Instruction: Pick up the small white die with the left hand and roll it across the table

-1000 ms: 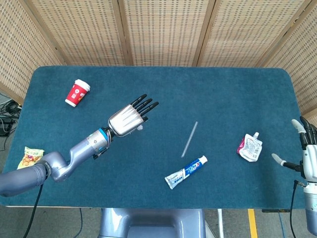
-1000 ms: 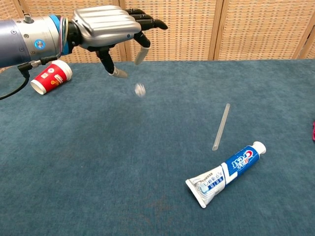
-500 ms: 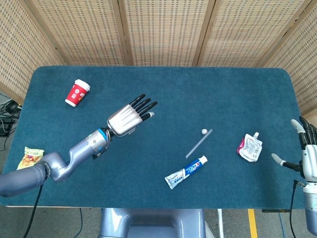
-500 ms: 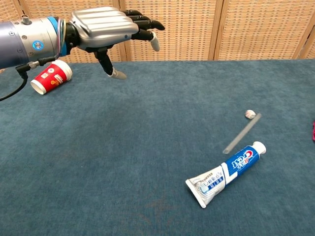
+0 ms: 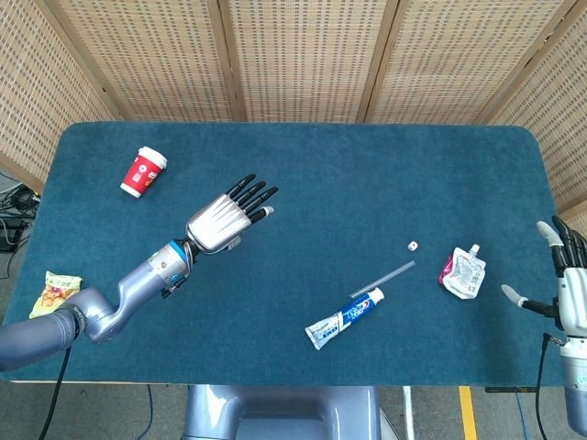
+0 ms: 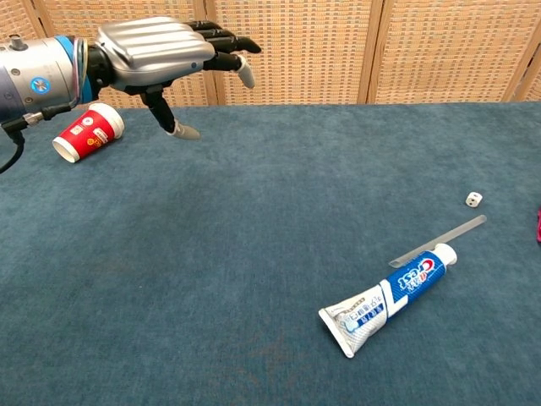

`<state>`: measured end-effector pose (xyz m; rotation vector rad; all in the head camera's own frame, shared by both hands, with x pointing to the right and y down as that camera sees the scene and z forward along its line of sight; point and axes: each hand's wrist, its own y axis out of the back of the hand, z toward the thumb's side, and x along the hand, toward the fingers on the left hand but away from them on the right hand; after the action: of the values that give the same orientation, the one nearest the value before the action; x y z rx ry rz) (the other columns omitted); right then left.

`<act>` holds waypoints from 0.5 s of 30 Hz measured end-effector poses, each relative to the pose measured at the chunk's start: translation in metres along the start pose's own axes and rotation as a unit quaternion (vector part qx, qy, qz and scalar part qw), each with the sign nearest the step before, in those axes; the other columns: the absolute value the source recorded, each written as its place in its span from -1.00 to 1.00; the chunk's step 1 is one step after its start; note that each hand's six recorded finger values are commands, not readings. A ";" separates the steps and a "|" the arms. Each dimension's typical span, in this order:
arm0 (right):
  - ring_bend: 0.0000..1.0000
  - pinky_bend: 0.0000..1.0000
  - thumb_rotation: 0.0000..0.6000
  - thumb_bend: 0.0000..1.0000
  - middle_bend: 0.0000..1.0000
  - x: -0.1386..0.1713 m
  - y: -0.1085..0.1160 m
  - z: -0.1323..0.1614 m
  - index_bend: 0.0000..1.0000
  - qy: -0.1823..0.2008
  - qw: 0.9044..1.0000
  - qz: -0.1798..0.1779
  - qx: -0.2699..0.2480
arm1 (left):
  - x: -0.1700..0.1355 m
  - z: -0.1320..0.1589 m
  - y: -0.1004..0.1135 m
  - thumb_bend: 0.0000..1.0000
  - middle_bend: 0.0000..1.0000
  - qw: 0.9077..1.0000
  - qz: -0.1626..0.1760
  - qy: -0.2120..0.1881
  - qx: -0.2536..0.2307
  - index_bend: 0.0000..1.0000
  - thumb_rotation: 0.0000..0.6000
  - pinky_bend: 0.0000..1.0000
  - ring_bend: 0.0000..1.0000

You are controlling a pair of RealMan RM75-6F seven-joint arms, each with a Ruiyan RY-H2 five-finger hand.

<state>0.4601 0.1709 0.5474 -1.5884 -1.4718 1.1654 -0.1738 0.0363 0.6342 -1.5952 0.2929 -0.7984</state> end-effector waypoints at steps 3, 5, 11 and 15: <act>-1.00 -1.00 1.00 -0.79 -1.00 0.000 0.000 0.000 -0.72 0.000 1.000 0.000 0.002 | -0.004 -0.004 0.000 -0.54 -1.00 1.000 0.002 0.007 -0.005 -0.74 1.00 -1.00 -1.00; -1.00 -1.00 1.00 -0.79 -1.00 0.000 0.000 0.000 -0.72 -0.001 1.000 0.001 0.003 | -0.008 -0.007 0.001 -0.57 -1.00 1.000 0.004 0.013 -0.010 -0.81 1.00 -1.00 -1.00; -1.00 -1.00 1.00 -0.79 -1.00 0.001 -0.001 -0.002 -0.72 -0.006 1.000 0.006 0.011 | -0.035 -0.021 0.000 -0.84 -1.00 0.997 0.012 0.064 -0.032 -0.97 1.00 -1.00 -1.00; -1.00 -1.00 1.00 -0.79 -1.00 0.001 -0.001 -0.004 -0.76 -0.010 1.000 0.010 0.018 | -0.063 -0.033 -0.008 -0.97 -1.00 0.991 0.005 0.120 -0.058 -1.00 1.00 -1.00 -1.00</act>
<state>0.4629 0.1725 0.5496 -1.5746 -1.4439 1.2145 -0.2434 0.0507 0.6215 -1.6060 0.5281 -0.9817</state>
